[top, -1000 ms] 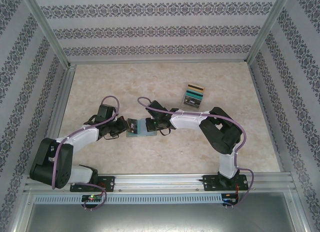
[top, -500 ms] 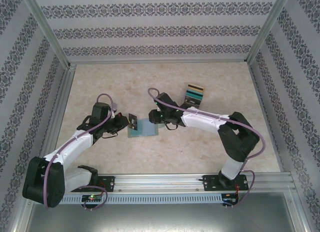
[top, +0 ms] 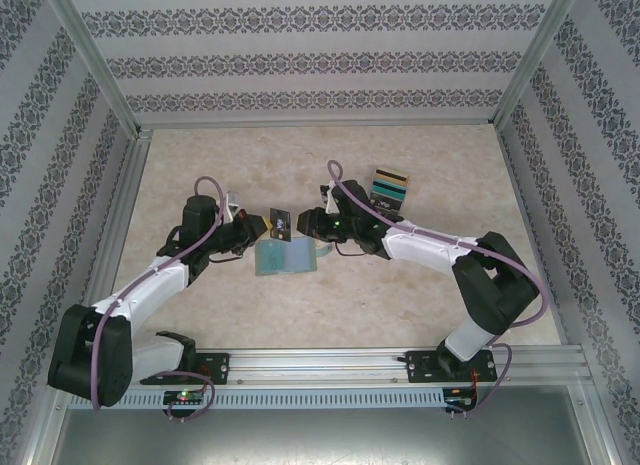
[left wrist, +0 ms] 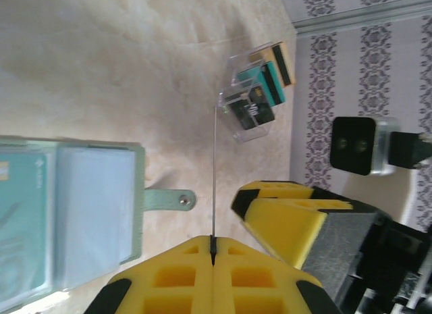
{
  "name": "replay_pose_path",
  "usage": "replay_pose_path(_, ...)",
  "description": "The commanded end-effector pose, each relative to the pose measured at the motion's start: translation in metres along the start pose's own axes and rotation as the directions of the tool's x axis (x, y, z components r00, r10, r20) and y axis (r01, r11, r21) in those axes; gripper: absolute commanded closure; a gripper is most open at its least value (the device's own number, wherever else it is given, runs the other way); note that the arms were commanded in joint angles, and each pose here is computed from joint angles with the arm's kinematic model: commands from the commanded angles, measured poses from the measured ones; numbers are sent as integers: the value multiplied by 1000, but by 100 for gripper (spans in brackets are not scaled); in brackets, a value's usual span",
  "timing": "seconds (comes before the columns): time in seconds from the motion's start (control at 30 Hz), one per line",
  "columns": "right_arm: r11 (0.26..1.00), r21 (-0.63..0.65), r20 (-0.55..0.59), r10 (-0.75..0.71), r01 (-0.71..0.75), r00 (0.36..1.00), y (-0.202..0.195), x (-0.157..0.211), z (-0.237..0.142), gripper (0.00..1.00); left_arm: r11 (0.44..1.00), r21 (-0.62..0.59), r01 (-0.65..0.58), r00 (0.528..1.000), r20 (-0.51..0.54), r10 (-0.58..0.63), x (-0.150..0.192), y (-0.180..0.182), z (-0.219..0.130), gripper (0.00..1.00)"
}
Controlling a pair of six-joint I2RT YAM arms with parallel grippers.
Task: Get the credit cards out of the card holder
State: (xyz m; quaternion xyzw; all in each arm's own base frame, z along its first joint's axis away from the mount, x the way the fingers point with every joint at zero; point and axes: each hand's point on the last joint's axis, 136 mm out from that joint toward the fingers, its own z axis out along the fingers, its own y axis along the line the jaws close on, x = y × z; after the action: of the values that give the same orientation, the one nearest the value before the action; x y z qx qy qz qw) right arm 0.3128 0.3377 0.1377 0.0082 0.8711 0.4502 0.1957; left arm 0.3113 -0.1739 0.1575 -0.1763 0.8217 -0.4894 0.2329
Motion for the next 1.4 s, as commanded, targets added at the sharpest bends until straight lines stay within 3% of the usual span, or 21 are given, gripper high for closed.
replay_pose_path(0.0, 987, -145, 10, 65, -62, 998, 22, -8, -2, 74, 992, 124, -13, 999, 35, 9, -18, -33, -1, 100)
replay_pose_path(0.23, 973, -204, 15, 116, -110, 993, 24, -15, 1, 75, 988, 151, 9, 1000, 23, -13, -20, -34, 5, 100)
replay_pose_path(1.0, 975, -162, 26, 159, -153, 987, 5, -18, 8, 72, 988, 156, 14, 1000, 17, -17, -20, -33, 7, 100)
replay_pose_path(1.37, 952, -261, 19, 169, -158, 985, 22, -23, 5, 79, 985, 172, 24, 1000, 1, -24, -18, -34, 10, 100)
